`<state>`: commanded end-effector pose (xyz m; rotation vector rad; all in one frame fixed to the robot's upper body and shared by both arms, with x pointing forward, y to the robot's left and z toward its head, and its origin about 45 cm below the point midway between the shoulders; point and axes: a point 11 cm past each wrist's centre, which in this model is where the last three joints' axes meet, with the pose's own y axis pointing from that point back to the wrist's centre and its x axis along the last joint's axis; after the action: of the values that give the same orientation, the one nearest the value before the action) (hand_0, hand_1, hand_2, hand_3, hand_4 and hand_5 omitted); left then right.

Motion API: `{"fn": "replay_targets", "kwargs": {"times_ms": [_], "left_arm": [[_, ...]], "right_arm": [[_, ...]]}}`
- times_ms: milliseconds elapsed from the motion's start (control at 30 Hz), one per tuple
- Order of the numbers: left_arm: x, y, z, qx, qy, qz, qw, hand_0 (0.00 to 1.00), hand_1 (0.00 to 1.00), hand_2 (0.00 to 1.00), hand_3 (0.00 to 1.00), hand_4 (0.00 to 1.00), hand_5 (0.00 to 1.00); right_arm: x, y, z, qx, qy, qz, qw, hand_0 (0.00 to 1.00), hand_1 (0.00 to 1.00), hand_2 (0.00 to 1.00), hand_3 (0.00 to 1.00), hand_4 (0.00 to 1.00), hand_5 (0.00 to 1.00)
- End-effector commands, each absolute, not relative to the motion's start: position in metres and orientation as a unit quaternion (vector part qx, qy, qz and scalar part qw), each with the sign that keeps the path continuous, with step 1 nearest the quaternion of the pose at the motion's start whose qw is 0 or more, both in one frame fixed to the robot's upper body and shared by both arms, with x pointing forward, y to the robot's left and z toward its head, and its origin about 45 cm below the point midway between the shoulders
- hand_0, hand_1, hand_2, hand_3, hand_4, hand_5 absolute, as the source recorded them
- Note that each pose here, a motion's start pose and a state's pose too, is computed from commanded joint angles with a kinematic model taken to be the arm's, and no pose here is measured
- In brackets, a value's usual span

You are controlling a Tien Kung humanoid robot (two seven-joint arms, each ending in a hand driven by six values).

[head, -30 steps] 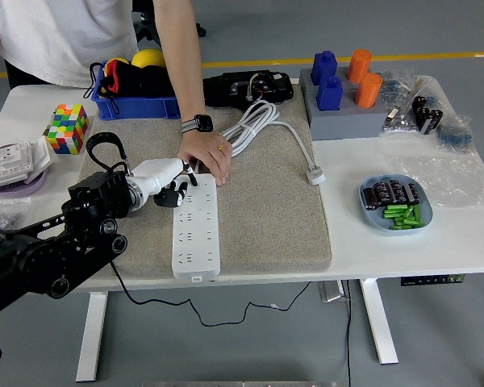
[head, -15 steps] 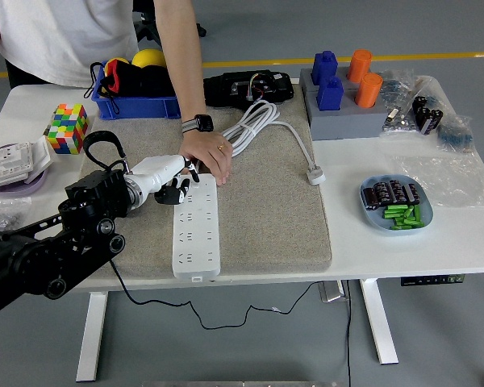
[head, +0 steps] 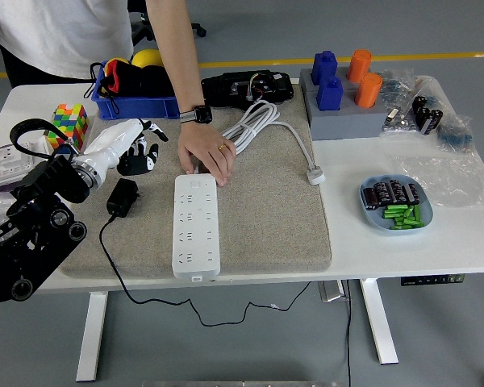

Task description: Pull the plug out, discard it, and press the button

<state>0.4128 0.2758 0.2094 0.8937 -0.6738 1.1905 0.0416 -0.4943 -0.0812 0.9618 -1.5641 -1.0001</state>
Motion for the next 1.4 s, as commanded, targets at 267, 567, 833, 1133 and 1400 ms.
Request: {"fn": "replay_targets", "kwargs": {"times_ms": [267, 567, 833, 1133, 1400], "left_arm": [[0.396, 0.332, 0.195, 0.387, -0.235, 0.604, 0.656, 0.749, 0.758, 0.733, 0.808, 0.733, 0.016], [0.38, 0.377, 0.192, 0.371, -0.191, 0.663, 0.621, 0.853, 0.855, 0.823, 0.835, 0.792, 0.262], [0.372, 0.4, 0.193, 0.362, -0.174, 0.689, 0.604, 0.854, 0.854, 0.822, 0.836, 0.793, 0.271], [0.37, 0.406, 0.194, 0.354, -0.166, 0.701, 0.596, 0.852, 0.845, 0.814, 0.835, 0.782, 0.274], [0.37, 0.407, 0.194, 0.356, -0.16, 0.7, 0.598, 0.851, 0.843, 0.813, 0.835, 0.78, 0.272]], "right_arm": [[0.042, -0.493, -0.082, 0.398, -0.647, -0.414, 0.502, 0.804, 0.696, 0.683, 0.664, 0.769, 0.657], [0.042, -0.494, -0.082, 0.398, -0.648, -0.413, 0.501, 0.804, 0.696, 0.683, 0.664, 0.769, 0.657], [0.043, -0.494, -0.081, 0.398, -0.649, -0.413, 0.499, 0.804, 0.696, 0.683, 0.664, 0.769, 0.657], [0.042, -0.492, -0.082, 0.399, -0.648, -0.414, 0.5, 0.804, 0.695, 0.683, 0.664, 0.769, 0.657], [0.043, -0.493, -0.082, 0.4, -0.647, -0.413, 0.501, 0.804, 0.696, 0.683, 0.664, 0.769, 0.657]]}}
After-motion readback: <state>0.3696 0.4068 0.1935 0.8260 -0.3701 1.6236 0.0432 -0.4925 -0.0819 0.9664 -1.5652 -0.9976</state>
